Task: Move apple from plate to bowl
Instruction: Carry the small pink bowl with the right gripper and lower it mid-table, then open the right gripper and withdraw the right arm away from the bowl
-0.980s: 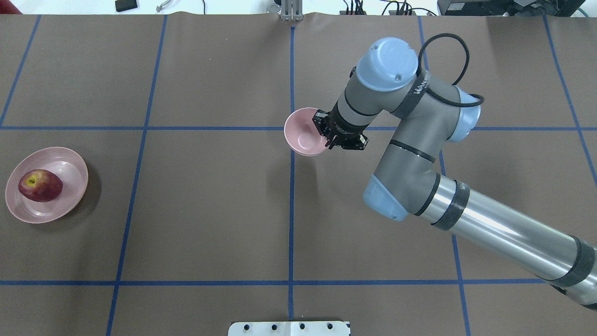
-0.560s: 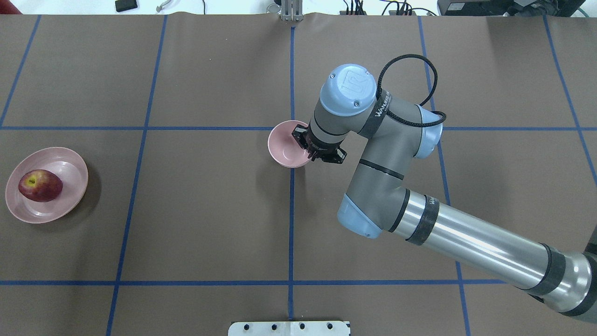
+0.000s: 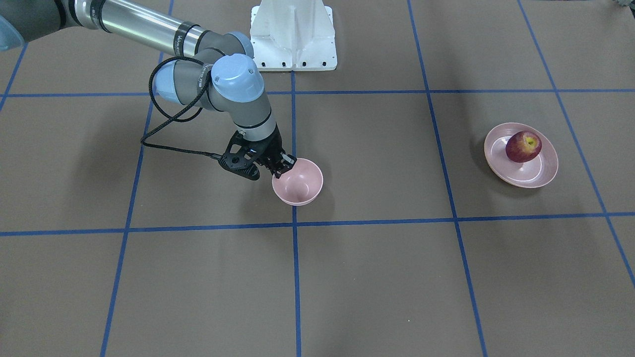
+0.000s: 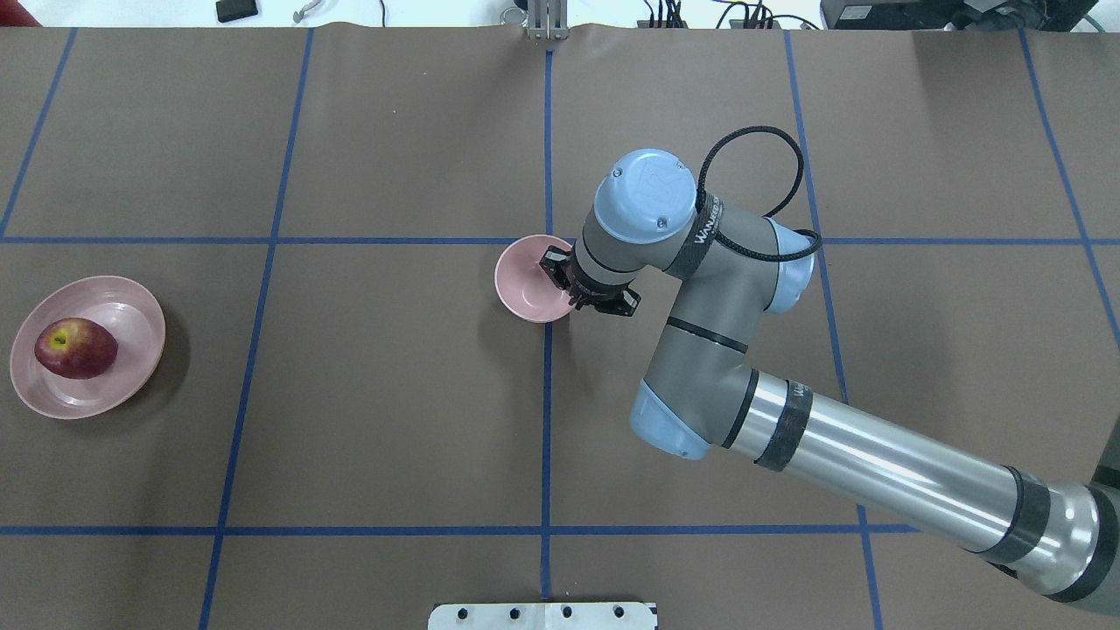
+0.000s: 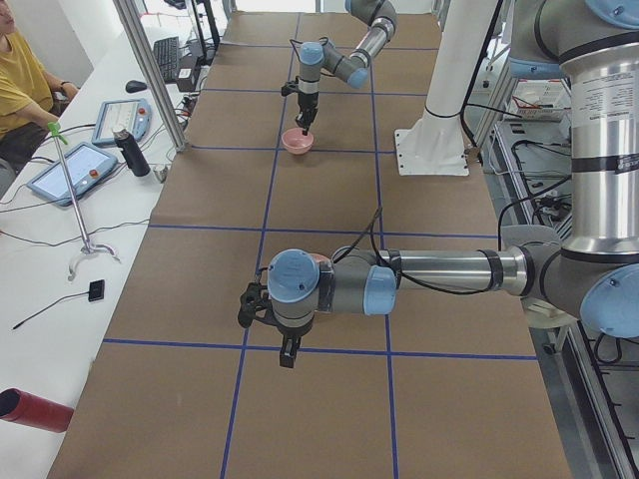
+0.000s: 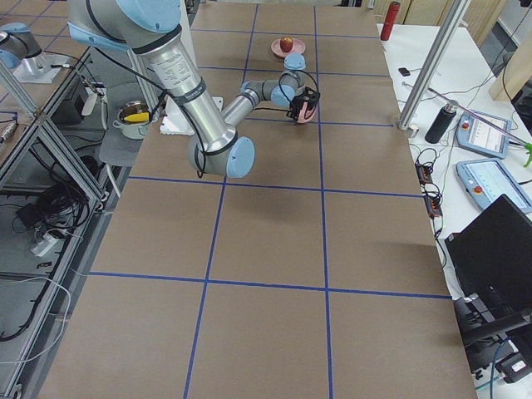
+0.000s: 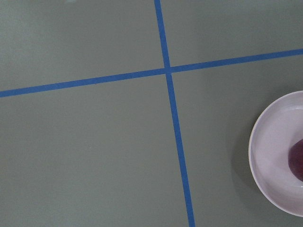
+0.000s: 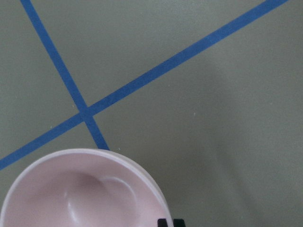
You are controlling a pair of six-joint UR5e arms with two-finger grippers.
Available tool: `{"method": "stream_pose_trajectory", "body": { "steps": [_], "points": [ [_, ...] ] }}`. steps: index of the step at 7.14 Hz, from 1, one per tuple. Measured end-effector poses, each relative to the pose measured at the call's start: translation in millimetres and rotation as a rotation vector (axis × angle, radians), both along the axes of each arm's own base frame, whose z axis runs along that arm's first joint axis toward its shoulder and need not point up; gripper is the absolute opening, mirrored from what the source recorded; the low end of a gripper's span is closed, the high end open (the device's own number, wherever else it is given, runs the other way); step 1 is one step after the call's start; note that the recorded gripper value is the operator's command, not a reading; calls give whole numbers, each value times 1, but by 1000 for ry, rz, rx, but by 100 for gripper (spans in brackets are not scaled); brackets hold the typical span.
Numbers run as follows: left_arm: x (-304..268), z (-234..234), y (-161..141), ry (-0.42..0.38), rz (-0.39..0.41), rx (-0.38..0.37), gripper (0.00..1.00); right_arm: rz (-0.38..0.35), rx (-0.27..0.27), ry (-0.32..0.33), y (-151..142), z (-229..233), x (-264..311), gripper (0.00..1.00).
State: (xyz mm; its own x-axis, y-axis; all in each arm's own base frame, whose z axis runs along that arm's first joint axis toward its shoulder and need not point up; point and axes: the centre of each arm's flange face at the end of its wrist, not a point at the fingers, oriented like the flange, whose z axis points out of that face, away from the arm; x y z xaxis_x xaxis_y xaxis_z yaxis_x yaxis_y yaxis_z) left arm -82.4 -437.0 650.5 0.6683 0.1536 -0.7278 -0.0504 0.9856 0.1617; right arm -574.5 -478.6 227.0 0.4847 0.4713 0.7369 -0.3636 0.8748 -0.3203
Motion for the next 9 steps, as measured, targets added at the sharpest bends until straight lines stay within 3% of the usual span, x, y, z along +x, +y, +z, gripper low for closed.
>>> {"method": "stream_pose_trajectory", "body": {
  "steps": [4, 7, 9],
  "points": [
    [-1, -5, -1, -1, -1, 11, 98, 17, 45, -26, -11, -15, 23, 100],
    [-1, -30, -26, -4, -3, 92, 98, -50, 136, 34, -83, -9, 127, 100],
    [-1, -41, -35, -7, 1, 145, 98, -152, 229, 81, -132, 48, 222, 100]
  ]
}}
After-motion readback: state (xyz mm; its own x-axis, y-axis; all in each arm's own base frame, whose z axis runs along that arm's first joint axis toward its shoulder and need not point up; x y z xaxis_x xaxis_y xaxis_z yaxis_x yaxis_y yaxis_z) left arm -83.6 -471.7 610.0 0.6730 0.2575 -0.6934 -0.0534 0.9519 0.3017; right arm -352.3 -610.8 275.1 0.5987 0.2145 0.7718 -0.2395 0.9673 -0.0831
